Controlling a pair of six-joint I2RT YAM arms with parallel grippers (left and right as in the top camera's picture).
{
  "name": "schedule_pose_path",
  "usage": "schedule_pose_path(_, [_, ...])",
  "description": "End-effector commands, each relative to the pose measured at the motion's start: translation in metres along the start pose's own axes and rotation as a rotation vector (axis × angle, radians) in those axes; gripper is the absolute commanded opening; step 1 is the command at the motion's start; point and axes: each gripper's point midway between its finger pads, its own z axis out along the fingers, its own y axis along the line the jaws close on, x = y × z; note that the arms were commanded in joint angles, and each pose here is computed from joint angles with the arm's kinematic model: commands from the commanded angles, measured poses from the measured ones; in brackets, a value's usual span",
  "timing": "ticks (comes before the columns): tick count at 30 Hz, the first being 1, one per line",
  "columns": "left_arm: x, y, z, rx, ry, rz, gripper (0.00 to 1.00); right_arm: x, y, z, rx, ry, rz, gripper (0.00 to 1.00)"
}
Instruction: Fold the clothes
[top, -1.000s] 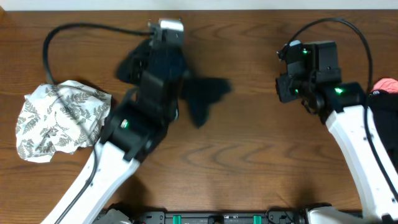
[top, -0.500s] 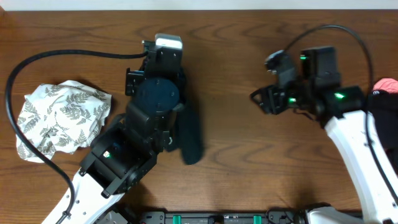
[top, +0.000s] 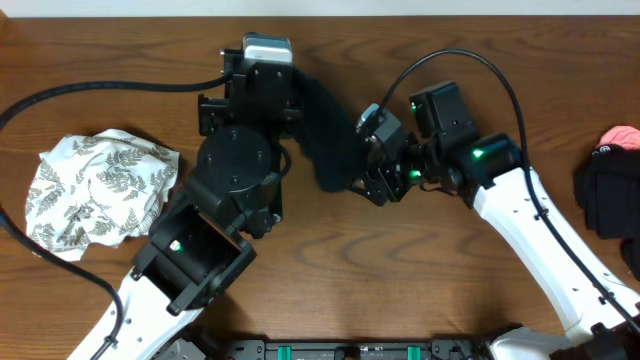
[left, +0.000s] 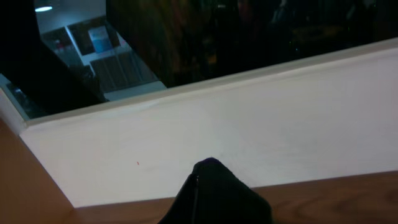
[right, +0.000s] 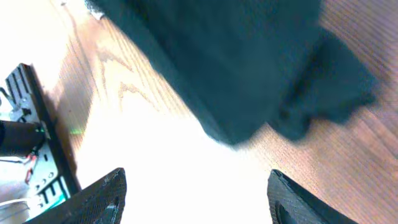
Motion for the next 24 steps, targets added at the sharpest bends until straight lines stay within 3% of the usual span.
schedule_pose_path(1, [-0.017, 0.007, 0.0, -0.027, -0.038, -0.012, 0.06, 0.0, 0.003, 0.007, 0.038, 0.013, -0.054, 0.71])
schedule_pose_path(10, [-0.032, 0.008, 0.003, -0.053, -0.097, 0.006, 0.06, -0.007, 0.027, 0.031, 0.02, 0.014, -0.113, 0.73])
schedule_pose_path(24, [-0.031, 0.033, 0.008, -0.264, -0.079, -0.013, 0.06, -0.006, 0.037, 0.034, 0.0, 0.021, -0.132, 0.73])
